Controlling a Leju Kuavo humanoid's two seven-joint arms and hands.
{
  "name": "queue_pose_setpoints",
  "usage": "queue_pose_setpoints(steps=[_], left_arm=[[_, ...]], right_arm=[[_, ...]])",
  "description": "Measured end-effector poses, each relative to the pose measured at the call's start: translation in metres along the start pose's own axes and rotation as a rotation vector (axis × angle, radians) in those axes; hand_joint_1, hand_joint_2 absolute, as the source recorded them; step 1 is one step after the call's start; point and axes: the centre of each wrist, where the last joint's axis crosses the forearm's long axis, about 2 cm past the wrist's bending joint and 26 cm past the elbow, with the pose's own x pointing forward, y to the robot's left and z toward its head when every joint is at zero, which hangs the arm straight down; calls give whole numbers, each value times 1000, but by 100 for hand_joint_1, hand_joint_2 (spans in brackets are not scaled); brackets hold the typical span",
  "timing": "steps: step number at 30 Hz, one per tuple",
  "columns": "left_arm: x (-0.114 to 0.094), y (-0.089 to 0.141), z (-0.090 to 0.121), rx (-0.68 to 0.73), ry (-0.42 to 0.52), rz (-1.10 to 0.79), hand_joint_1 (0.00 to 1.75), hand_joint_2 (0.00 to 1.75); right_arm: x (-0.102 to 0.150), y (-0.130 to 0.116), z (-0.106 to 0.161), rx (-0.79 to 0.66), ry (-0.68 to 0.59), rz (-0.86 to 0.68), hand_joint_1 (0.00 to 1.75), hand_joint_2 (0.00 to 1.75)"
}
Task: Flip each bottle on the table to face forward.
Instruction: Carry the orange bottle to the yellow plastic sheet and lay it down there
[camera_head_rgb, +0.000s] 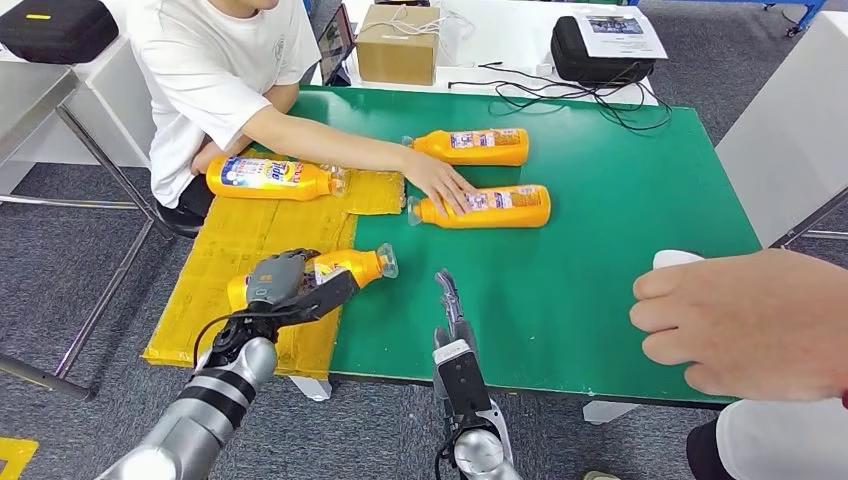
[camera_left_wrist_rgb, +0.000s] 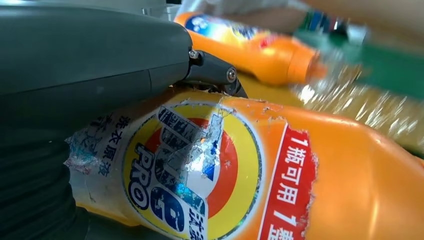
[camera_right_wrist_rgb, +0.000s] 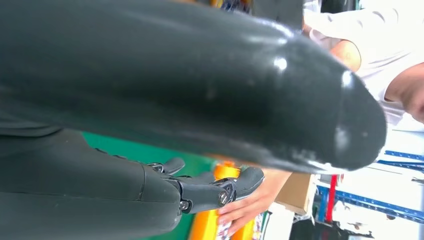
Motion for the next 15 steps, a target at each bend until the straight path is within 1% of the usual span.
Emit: queue_pose_setpoints(steps=[3, 4, 10, 13, 15], left_arm=[[-2, 9, -15, -91, 32, -41, 21, 175], [-2, 11, -18, -111, 41, -48, 0, 175], [-9, 18, -30, -194, 116, -95, 0, 175], [-11, 24, -34, -233, 122, -101, 0, 175], [-13, 30, -38, -267, 99, -68, 0, 175]], right_arm=[[-2, 2, 0, 5, 9, -23, 0, 0], [-3, 2, 1, 6, 12, -27, 0, 0], [-7, 4, 2, 11, 30, -46, 0, 0], [-8, 4, 2, 11, 37, -51, 0, 0], [-8, 5, 3, 9, 40, -58, 0, 0]])
